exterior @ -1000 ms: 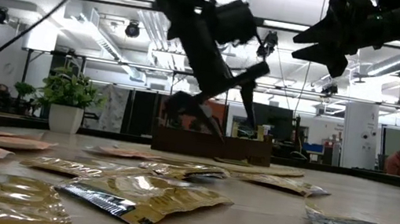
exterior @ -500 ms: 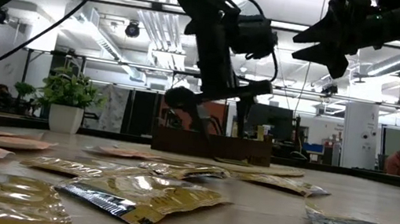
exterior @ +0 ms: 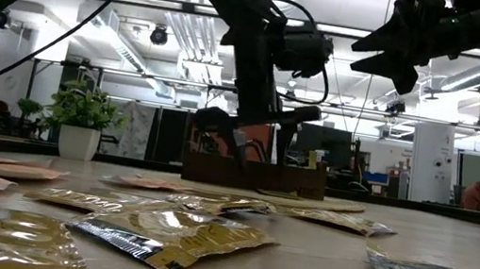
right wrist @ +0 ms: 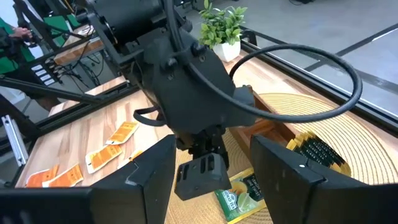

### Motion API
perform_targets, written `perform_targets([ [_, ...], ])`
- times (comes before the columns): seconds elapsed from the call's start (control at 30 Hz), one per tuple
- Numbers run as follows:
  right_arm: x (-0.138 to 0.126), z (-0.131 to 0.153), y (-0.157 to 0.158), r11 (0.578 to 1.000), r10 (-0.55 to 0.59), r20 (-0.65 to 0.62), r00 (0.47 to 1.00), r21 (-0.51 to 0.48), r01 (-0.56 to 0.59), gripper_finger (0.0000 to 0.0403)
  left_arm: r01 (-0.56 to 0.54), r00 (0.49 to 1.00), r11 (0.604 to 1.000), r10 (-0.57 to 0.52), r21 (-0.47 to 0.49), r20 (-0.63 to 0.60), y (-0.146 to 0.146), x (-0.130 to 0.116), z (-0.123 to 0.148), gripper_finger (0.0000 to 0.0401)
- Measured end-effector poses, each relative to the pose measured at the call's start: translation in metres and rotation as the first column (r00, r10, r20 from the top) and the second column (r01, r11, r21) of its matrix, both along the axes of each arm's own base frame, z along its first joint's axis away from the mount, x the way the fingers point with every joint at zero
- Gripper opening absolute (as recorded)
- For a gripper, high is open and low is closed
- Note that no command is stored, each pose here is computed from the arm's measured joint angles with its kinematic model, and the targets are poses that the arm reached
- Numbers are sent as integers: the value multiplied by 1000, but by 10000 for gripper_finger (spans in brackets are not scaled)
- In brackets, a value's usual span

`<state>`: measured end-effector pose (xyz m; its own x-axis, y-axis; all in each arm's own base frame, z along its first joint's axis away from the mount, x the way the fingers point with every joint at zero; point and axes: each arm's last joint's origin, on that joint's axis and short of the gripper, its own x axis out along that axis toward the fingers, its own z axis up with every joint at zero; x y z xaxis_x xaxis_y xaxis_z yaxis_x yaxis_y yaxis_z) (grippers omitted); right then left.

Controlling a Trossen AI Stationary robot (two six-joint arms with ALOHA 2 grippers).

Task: Pick & Place Tea
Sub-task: Put the right yellow tea bag into the right section of the wooden organizer

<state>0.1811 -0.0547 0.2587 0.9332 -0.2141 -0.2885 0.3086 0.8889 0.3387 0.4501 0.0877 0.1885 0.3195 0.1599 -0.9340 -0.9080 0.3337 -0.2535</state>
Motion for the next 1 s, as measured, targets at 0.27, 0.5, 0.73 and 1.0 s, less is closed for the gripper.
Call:
perform_targets([
  [0.27,0,0,0,1000,-1,0,1000,2,1,203,-13,1000,1000,12,-24,-22,0,4,-18,252],
  [0.5,0,0,0,1000,-1,-2,1000,3,1,203,-13,1000,1000,12,-28,-24,0,5,-19,216],
  [0.73,0,0,0,1000,0,-4,1000,3,0,203,0,1000,1000,0,-27,-18,0,6,-21,129],
  [1.0,0,0,0,1000,0,-3,1000,3,0,203,12,1000,999,-12,-34,-11,0,6,-16,105],
])
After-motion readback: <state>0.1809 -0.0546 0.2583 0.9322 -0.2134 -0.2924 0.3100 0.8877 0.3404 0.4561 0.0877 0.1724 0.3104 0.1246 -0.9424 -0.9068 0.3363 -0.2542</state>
